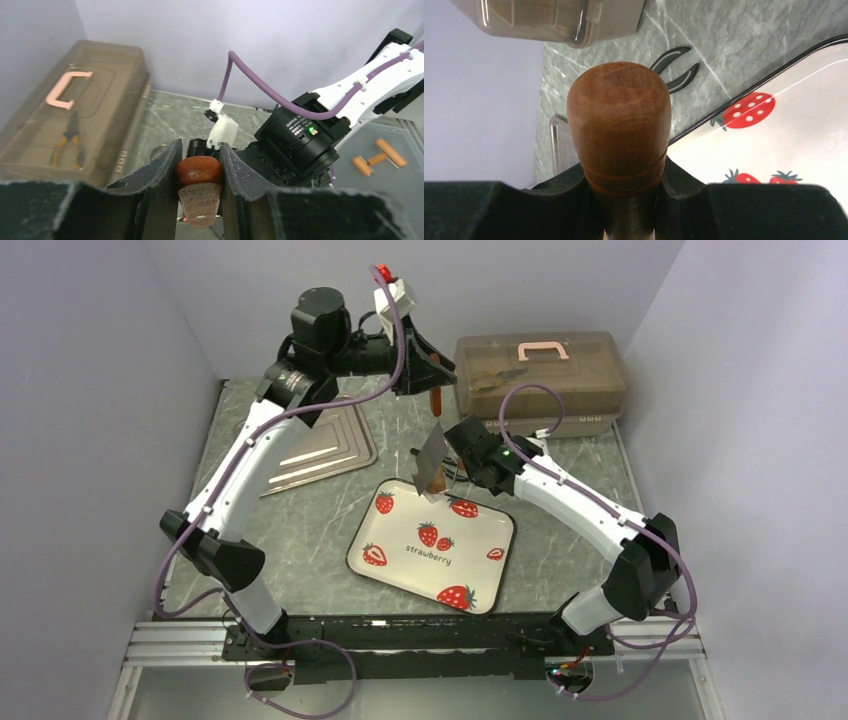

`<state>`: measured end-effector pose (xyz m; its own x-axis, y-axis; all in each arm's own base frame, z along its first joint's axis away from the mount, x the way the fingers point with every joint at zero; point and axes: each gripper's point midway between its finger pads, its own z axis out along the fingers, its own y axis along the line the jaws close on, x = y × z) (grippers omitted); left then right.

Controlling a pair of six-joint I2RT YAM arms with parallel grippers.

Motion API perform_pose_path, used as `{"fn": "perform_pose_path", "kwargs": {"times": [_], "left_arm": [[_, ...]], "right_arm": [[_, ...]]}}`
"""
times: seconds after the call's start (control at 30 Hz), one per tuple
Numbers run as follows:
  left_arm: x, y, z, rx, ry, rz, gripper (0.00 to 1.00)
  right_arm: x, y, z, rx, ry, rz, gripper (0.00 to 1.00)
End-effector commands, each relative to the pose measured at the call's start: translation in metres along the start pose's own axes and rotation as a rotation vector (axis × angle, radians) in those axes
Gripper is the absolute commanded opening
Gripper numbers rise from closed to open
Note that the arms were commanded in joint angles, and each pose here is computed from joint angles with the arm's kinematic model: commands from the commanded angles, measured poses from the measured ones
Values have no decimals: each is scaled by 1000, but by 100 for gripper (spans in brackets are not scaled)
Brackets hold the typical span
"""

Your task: Roll out the dumpling wrappers from the dough

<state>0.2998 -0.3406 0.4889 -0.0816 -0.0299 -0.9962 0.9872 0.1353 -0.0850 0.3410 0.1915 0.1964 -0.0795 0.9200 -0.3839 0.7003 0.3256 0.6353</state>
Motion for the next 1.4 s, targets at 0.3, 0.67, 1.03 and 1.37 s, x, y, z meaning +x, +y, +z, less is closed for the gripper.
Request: {"fn": "perform_pose_path", "kwargs": {"times": [0.3,0.67,1.03,1.37], "left_arm": [[-58,-33,0,122,-134,132,0],[-58,-48,20,202,-149,181,0],[3,-23,32,164,-33,200,0],[29,4,19,100,17,149,0]], "right_arm": [[-32,16,-28,-124,82,290,0],[-41,8,-35,-104,108,367,0],[-40,13,-41,-140,139,370,0],[-44,0,-37,-143,113,333,0]]}}
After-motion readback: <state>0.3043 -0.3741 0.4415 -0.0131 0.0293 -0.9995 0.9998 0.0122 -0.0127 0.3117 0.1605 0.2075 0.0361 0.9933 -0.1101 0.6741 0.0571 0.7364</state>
